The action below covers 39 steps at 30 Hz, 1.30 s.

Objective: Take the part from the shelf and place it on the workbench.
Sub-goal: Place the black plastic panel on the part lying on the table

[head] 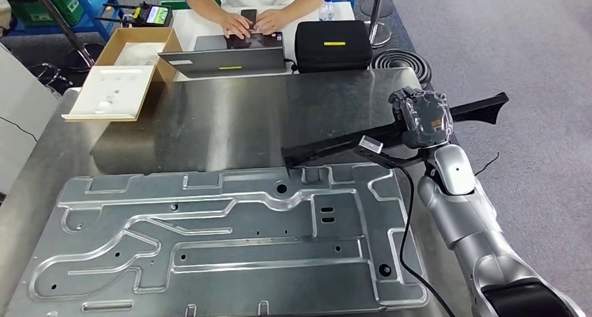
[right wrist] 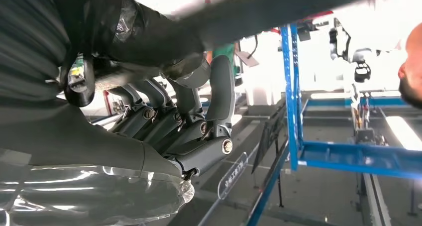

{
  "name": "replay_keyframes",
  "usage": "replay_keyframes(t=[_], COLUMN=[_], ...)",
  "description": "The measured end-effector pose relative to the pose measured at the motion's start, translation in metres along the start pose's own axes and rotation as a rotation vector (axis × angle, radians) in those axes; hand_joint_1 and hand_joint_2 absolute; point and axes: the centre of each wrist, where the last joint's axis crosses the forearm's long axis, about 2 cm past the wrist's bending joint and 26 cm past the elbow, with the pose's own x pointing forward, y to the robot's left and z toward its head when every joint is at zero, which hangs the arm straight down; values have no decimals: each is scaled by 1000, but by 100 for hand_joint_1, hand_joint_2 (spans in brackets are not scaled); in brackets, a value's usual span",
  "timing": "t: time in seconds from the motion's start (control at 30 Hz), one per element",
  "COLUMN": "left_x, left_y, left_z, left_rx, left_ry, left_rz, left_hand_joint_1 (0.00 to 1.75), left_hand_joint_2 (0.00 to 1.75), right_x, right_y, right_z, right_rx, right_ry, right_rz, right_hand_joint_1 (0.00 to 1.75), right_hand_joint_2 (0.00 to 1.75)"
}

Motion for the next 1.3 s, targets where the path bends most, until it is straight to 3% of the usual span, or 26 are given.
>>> replay_keyframes(t=[0.37, 0.77, 1.3], left_x=[-11, 5, 6], left_y=[0, -4, -6], left_z=[6, -2, -3], left_rx=[-2, -8, -10], left_ry=[42, -6, -22], left_rz=[6, 8, 5], left_hand_joint_1=[0, 0, 0], left_hand_joint_2=[175, 175, 175], right_x=[3, 5, 3], right_y=[6, 8, 9], right_z=[5, 2, 1], right_rx=[22, 34, 37], right_ry=[1, 0, 2], right_rz=[-2, 7, 9], right_hand_joint_1=[175, 175, 175], right_hand_joint_2=[175, 175, 175])
